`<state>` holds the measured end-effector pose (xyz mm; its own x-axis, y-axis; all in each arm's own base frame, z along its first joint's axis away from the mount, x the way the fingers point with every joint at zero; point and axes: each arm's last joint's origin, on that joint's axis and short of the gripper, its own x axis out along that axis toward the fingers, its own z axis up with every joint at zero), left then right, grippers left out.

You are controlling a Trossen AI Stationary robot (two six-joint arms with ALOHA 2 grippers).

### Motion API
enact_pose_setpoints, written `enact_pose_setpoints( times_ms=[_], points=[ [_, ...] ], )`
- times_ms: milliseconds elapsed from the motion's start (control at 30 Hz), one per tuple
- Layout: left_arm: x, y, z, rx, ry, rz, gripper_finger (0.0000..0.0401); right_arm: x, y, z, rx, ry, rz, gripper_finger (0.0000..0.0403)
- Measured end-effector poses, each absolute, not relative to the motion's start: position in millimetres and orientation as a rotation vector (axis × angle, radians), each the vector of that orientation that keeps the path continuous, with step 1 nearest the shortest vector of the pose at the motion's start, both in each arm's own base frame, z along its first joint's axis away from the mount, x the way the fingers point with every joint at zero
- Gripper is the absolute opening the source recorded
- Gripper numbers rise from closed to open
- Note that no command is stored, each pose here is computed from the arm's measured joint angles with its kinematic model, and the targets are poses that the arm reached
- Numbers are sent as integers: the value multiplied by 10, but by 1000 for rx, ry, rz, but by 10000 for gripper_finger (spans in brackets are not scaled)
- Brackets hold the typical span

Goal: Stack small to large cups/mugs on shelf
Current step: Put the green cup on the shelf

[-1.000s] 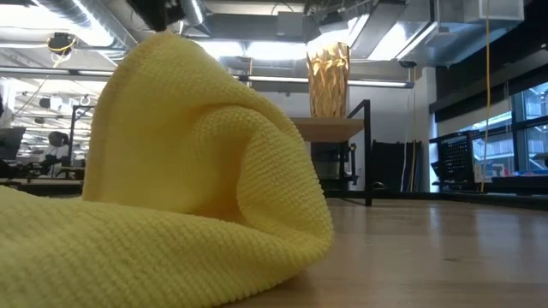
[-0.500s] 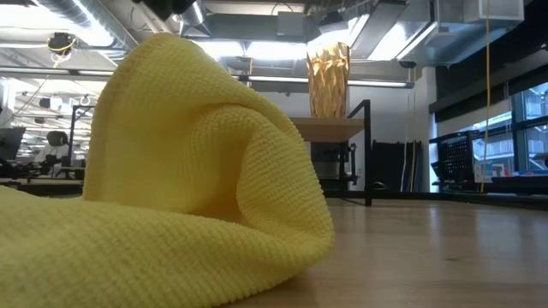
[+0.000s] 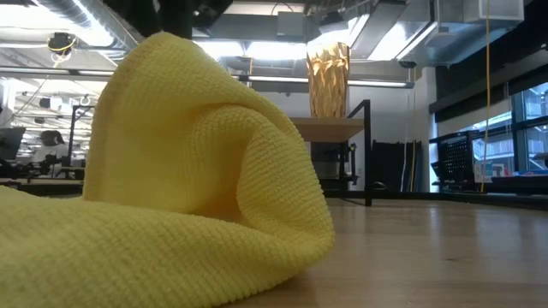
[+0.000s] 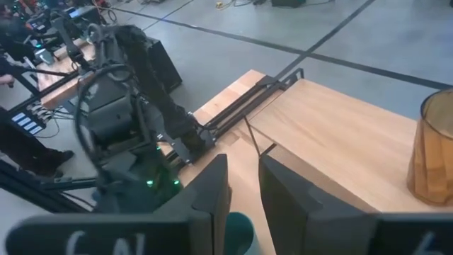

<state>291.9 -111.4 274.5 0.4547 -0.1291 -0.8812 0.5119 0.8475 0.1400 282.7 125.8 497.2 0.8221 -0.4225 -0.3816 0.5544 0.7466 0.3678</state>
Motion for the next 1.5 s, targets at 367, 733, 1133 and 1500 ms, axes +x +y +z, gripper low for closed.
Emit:
enact_pose_setpoints(
  times_ms=[367,733,1133,1500],
  points=[
    [2911,-1070,2636,387,1102,-391,128,2811,1293,4971,488,287,-531,83],
    [2874,-1038,2454,440,1130,-293,128,2801,1286,4955,473,303,-538,83],
    [2879,-1001,2377,523,1134,-344,103,2790,1280,4939,506,305,-554,83],
    [2902,-1007,2406,523,1111,-338,9,2791,1279,4939,509,300,-560,83]
  ],
)
